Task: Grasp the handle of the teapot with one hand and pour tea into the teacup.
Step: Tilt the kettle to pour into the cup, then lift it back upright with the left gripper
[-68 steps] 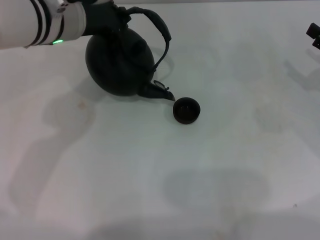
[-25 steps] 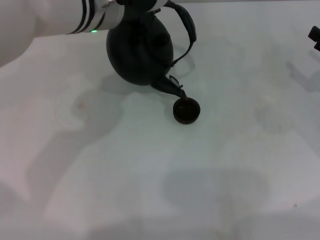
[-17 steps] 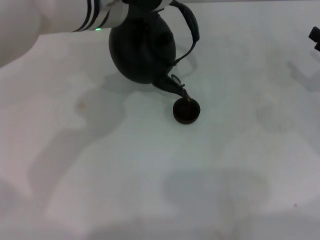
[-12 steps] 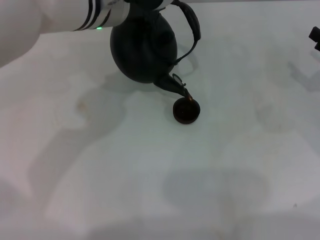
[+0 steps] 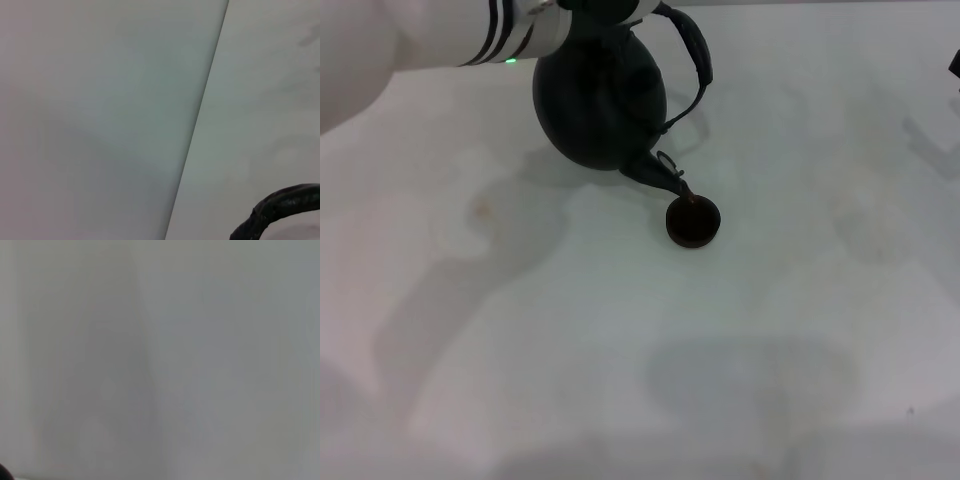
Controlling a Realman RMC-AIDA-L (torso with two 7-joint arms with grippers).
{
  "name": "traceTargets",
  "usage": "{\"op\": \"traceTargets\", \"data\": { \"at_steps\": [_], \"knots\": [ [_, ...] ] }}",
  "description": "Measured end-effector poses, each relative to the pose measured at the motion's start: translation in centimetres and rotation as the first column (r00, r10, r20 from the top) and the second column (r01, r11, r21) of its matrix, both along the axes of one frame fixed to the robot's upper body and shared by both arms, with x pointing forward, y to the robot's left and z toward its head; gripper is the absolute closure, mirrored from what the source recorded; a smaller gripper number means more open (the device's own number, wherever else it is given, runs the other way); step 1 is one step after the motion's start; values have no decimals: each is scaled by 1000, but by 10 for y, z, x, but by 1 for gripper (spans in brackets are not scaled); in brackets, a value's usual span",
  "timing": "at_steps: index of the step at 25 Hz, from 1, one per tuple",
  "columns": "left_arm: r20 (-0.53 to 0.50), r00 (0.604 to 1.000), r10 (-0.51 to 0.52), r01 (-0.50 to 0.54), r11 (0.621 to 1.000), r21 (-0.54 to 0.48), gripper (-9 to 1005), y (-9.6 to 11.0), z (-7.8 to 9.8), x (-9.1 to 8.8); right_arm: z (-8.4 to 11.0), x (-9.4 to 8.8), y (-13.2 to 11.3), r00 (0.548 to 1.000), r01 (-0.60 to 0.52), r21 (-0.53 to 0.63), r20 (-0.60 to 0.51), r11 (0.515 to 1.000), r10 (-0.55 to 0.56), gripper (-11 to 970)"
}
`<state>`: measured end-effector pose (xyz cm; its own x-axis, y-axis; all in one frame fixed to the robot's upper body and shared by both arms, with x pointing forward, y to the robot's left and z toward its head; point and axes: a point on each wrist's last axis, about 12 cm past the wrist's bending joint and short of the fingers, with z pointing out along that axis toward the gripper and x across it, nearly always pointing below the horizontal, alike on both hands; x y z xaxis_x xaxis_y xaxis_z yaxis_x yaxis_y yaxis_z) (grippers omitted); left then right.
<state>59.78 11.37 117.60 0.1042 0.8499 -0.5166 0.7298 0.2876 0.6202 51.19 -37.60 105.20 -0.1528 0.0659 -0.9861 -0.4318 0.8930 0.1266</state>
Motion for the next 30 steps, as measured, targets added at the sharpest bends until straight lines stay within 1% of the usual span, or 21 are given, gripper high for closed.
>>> {"op": "traceTargets", "data": {
  "at_steps": [13, 22, 27, 30],
  "knots": [
    [-1, 1000, -9, 9, 1000, 23, 888, 1, -2, -1, -2, -1, -8, 999, 53, -6, -13, 999, -53, 115],
    [4, 1000, -7, 7, 999, 34, 892, 1, -3, -1, -3, -2, -9, 998, 57, -8, -15, 998, -57, 114],
    [-5, 1000, 18, -18, 1000, 11, 894, 4, -4, -1, -3, -2, -11, 998, 66, -14, -21, 998, -66, 114],
    [-17, 998, 53, -53, 998, -19, 894, 8, -3, 0, -4, -2, -12, 997, 73, -18, -27, 997, -74, 115]
  ]
}}
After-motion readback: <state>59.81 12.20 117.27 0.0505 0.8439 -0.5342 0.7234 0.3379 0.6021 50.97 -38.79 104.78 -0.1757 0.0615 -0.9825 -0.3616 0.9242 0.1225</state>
